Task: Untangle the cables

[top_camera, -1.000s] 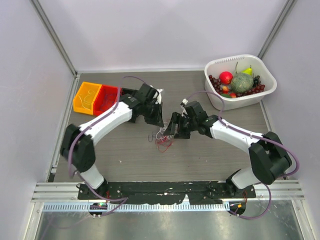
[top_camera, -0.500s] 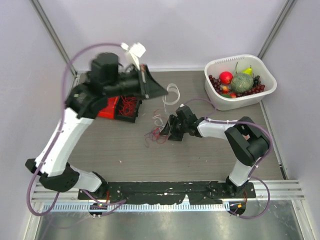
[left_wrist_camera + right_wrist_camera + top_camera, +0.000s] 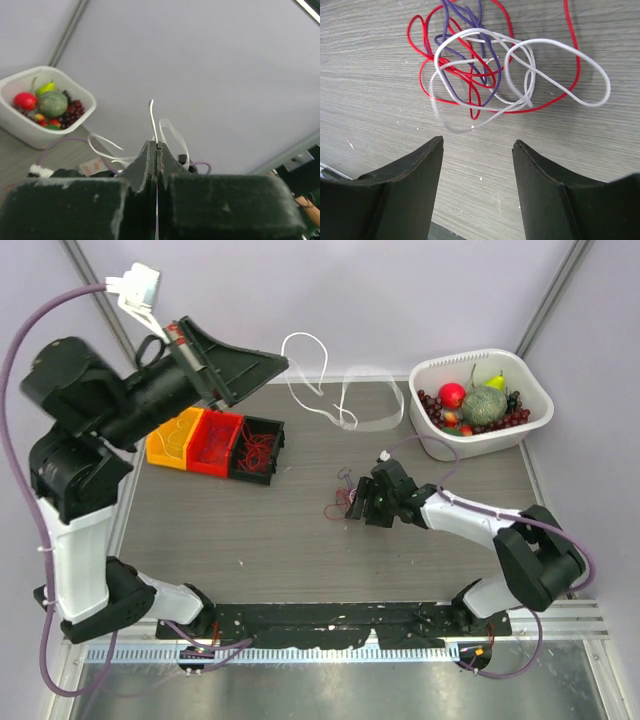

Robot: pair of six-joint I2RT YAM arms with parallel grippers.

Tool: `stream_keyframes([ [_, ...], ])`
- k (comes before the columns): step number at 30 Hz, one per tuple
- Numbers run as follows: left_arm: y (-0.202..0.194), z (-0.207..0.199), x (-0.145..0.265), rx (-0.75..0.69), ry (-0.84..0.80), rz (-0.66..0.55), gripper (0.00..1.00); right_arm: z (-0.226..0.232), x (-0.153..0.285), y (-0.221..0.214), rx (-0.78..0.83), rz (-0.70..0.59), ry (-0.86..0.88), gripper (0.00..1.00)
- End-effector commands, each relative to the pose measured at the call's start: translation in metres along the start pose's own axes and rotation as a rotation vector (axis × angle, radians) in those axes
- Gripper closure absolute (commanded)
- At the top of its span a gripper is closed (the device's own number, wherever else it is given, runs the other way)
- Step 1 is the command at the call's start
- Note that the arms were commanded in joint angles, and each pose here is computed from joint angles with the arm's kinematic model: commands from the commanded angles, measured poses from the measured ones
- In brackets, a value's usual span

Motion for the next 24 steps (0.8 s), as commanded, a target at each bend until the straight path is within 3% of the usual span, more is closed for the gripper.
stream_keyframes([
  [1, -0.005, 0.061, -0.017, -0.008, 0.245, -0.024, 1.0, 0.008, 0.031, 0.024, 0.117, -0.092, 0.006, 0.37],
  [11, -0.002, 0.179, 0.016, -0.092, 0.79, -0.107, 1.0, 0.029, 0.102, 0.033, 0.217, -0.185, 0.11, 0.35],
  [16, 0.017, 0.264, 0.061, -0.008, 1.111, -0.19, 1.0, 0.036, 0.128, 0.026, 0.221, -0.183, 0.168, 0.38],
  [24, 0.064, 0.35, 0.097, 0.097, 1.228, -0.375, 1.0, 0.04, 0.168, 0.027, 0.277, -0.205, 0.178, 0.39],
])
Point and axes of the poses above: each gripper's point midway between its finger pads, its own x axis back along the fingers, its own z axis along the line the jaws close on, y = z × x, the point moved 2 cm from there along x, back along the fingers, and after that the axes turned 7 degrees about x, right-handed, at the moved point
